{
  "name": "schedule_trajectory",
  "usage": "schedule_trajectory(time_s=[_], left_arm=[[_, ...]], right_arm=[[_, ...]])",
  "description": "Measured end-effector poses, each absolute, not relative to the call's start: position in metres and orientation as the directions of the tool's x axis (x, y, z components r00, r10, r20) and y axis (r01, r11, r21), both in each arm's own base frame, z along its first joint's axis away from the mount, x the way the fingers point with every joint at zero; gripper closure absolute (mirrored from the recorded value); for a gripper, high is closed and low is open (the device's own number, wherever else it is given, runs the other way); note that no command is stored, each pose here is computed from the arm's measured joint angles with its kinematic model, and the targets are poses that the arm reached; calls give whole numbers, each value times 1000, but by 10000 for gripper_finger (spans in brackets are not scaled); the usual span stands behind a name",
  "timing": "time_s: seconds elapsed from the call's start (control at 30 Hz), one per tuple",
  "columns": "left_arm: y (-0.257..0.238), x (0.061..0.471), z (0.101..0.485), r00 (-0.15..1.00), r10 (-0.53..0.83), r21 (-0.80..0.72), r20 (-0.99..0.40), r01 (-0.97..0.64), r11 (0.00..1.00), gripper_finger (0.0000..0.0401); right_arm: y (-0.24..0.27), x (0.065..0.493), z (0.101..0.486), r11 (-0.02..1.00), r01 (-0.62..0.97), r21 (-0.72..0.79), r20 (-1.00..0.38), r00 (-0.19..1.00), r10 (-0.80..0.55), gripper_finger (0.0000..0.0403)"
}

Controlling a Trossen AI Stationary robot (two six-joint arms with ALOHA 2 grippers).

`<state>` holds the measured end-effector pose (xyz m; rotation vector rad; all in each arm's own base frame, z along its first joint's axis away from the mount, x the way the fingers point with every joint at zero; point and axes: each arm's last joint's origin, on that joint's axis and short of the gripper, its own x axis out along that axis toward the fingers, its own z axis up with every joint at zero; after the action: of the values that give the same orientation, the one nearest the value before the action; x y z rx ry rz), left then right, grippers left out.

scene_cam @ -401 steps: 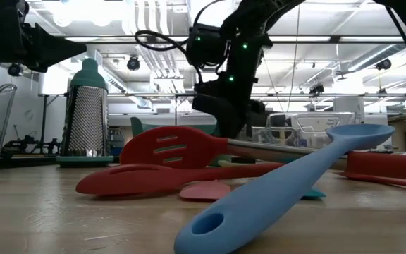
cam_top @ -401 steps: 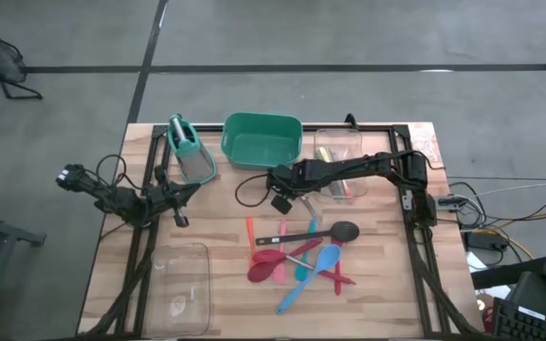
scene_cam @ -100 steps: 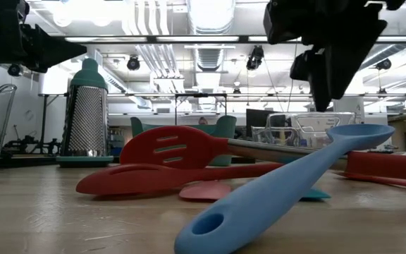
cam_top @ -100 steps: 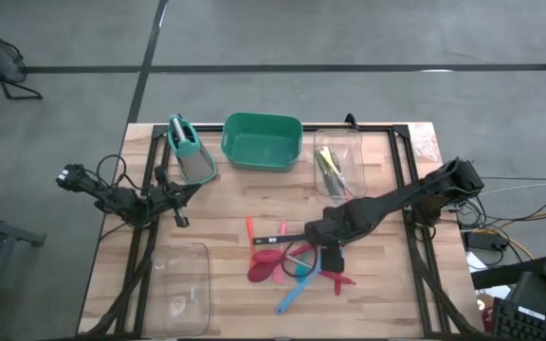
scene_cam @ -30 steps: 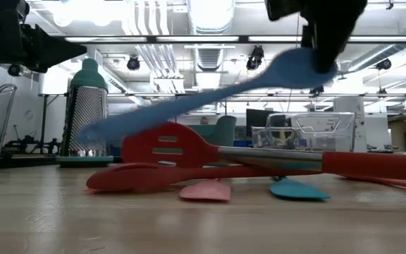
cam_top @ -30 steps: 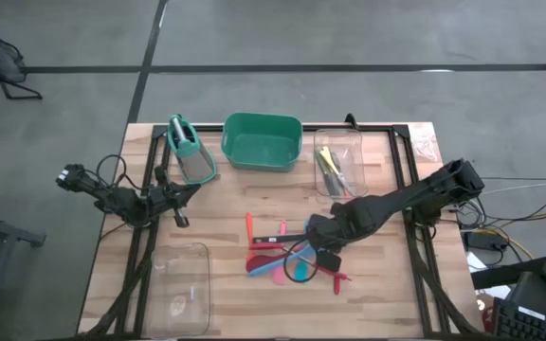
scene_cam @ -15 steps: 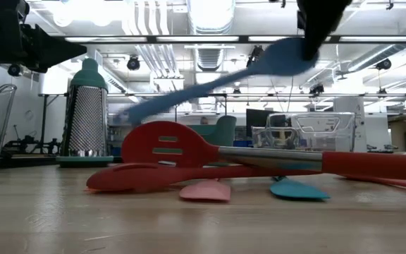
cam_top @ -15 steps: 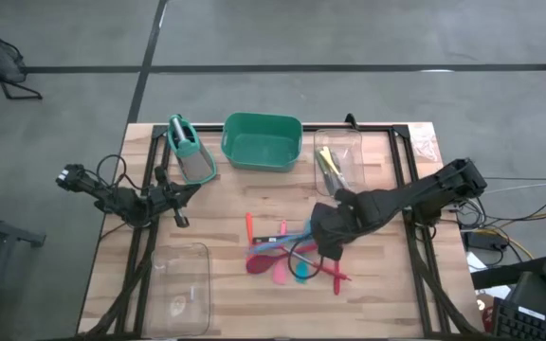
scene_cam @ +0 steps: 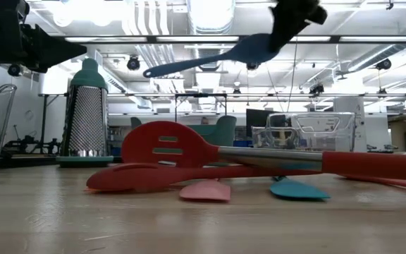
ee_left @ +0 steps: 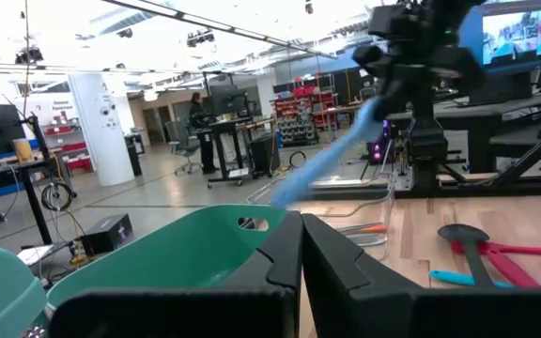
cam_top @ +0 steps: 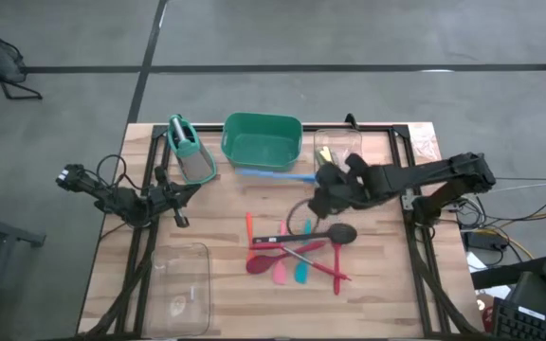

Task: Pick & Place Kitchen Items
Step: Put the blue serving spoon into the green bin

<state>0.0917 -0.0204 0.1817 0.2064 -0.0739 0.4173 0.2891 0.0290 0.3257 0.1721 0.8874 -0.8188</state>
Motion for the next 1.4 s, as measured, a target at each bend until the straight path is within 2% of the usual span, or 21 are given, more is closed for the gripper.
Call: schedule_trajectory(time_s=[0.33, 0.57, 0.77, 0.97, 1.27, 1.4], left_arm=[[-20, 92, 182, 912, 395, 185, 112, -409, 893, 389], [-21, 92, 181, 913, 394, 193, 105, -407, 893, 389], [-21, 92, 181, 913, 394, 194, 105, -407, 892, 389], [-21, 92, 181, 913, 394, 193, 106, -408, 893, 389], [-21, 92, 181, 913, 394, 193, 105, -407, 893, 389], [-21, 92, 181, 913, 394, 194, 105, -407, 893, 389]], right_arm=[[-53, 316, 320, 542, 827, -149, -665, 322, -674, 390], [-96, 350, 296, 585, 805, -98, -648, 395, -652, 390], [-125, 365, 263, 561, 817, -131, -683, 336, -649, 390], [-135, 373, 240, 567, 807, -168, -713, 298, -635, 390], [-134, 376, 232, 603, 777, -184, -736, 298, -608, 389], [-133, 376, 232, 605, 775, -184, -736, 300, -607, 372]])
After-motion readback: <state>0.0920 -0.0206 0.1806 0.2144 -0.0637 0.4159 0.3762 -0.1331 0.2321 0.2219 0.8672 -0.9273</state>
